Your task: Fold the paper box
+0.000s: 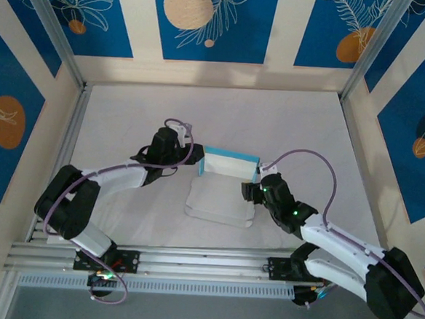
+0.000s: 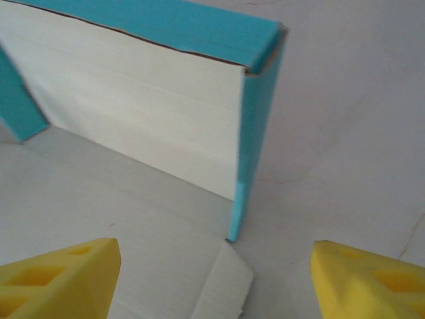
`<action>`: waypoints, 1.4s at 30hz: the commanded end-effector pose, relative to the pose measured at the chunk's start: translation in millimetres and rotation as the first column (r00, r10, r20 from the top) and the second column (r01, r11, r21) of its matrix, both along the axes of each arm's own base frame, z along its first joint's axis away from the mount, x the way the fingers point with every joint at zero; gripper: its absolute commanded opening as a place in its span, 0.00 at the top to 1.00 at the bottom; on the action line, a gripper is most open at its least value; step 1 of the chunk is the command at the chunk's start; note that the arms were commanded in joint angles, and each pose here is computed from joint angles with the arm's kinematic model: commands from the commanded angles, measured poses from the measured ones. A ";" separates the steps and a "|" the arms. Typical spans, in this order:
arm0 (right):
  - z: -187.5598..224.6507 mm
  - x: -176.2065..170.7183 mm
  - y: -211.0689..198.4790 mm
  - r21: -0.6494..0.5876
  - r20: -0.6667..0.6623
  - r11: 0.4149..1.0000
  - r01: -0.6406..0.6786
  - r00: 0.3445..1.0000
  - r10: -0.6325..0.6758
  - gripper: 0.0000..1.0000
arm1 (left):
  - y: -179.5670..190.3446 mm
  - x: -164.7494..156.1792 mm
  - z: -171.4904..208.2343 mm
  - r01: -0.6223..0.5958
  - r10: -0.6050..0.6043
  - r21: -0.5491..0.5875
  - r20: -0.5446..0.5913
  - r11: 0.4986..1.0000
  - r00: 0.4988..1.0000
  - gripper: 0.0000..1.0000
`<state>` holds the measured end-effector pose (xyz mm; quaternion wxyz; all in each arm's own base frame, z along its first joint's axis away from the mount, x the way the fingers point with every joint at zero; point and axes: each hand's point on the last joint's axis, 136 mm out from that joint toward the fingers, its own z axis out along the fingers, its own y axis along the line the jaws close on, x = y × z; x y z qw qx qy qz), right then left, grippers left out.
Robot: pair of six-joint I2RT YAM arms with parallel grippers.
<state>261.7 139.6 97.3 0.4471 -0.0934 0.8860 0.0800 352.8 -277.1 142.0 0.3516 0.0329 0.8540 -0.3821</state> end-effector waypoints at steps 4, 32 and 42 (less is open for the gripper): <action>9.4 37.1 -2.7 0.020 0.096 0.996 0.086 0.992 -0.087 0.25 | 12.5 -7.9 -38.1 -0.001 0.011 0.118 -0.087 0.993 0.996 0.81; 56.2 71.8 19.3 -0.087 0.060 0.996 0.002 0.998 0.004 1.00 | 22.7 -2.7 66.6 0.021 -0.065 0.225 0.192 0.974 0.979 0.56; 128.1 71.6 1.6 0.064 0.035 0.997 0.036 0.999 -0.039 1.00 | 49.4 -16.8 135.9 -0.030 -0.151 0.365 0.458 0.931 0.876 0.43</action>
